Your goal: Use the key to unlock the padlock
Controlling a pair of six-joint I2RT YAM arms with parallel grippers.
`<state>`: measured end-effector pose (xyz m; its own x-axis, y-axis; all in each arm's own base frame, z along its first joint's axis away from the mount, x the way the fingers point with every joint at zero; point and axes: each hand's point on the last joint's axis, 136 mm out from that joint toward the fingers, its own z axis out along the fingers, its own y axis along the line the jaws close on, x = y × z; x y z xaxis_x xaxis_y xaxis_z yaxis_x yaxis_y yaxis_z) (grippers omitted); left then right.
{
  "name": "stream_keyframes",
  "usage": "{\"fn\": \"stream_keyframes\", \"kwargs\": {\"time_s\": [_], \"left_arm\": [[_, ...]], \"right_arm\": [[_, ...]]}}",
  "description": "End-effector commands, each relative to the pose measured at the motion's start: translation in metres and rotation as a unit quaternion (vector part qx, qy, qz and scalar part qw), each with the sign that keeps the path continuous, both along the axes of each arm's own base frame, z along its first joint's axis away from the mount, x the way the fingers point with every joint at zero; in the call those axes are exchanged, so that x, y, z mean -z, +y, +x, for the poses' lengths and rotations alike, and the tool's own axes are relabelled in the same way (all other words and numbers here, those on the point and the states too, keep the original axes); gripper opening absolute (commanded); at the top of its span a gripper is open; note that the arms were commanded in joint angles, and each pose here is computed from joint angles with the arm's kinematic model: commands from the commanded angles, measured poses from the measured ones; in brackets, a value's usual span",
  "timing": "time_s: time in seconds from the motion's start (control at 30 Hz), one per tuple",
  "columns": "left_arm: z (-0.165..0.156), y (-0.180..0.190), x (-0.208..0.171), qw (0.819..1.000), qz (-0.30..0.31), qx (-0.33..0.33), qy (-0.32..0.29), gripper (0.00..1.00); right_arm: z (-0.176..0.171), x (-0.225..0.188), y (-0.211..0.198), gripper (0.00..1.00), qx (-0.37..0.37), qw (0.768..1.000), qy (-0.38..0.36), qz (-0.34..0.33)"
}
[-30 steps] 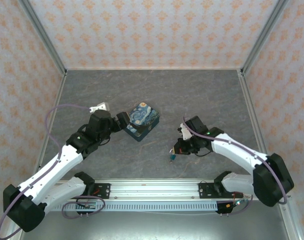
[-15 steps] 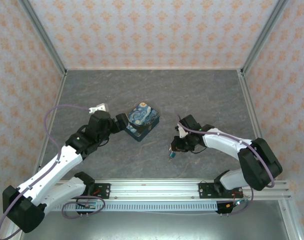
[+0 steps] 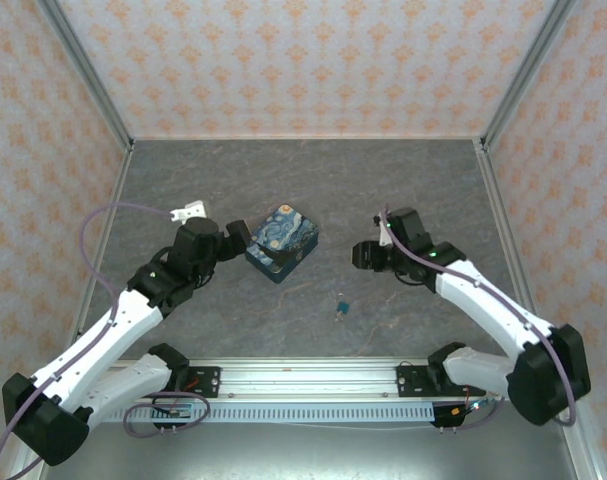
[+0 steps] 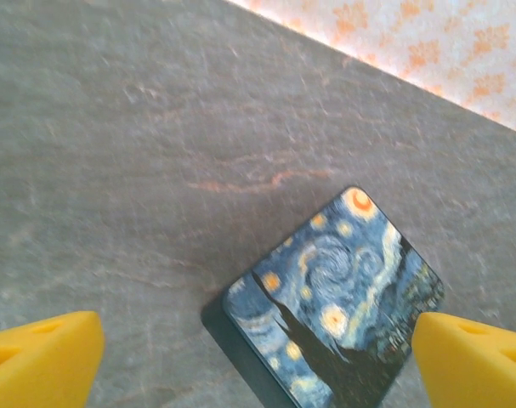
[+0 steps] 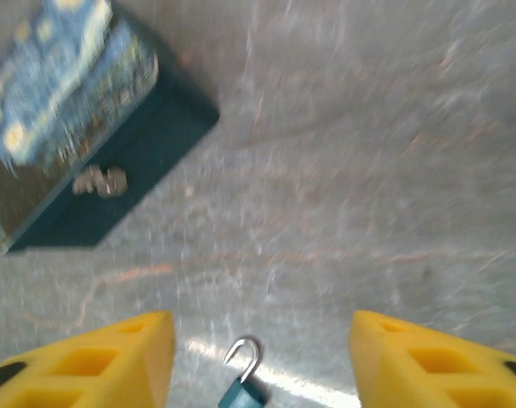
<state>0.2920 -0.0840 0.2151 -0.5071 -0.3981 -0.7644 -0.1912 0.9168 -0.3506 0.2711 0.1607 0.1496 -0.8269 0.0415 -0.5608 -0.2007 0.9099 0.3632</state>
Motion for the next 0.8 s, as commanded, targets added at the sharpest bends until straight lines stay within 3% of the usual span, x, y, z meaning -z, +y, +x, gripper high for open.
{"fn": "stream_keyframes", "kwargs": {"time_s": [0.0, 0.1, 0.23, 0.4, 0.6, 0.77], "left_arm": [[0.006, 0.029, -0.033, 0.994, 0.079, -0.048, -0.054, 0.94], [0.011, 0.037, -0.048, 0.986, 0.133, -0.051, -0.092, 0.94], [0.018, 0.051, -0.058, 0.968, 0.203, -0.071, -0.127, 0.94], [0.023, 0.07, -0.039, 0.951, 0.281, -0.088, -0.097, 0.94], [0.026, 0.097, -0.004, 0.948, 0.282, -0.136, -0.064, 0.94], [0.026, 0.113, 0.022, 0.946, 0.28, -0.158, -0.051, 0.95]], "right_arm": [[0.016, -0.024, -0.039, 0.65, 0.05, 0.993, -0.076, -0.075], [0.03, -0.04, -0.064, 0.78, 0.09, 0.981, -0.135, -0.103], [0.044, -0.046, -0.098, 0.87, 0.154, 0.964, -0.178, -0.126], [0.054, -0.029, -0.152, 1.0, 0.255, 0.937, -0.193, -0.138], [0.053, 0.004, -0.198, 0.99, 0.324, 0.907, -0.219, -0.157], [0.06, 0.031, -0.205, 0.99, 0.329, 0.907, -0.22, -0.146]]}}
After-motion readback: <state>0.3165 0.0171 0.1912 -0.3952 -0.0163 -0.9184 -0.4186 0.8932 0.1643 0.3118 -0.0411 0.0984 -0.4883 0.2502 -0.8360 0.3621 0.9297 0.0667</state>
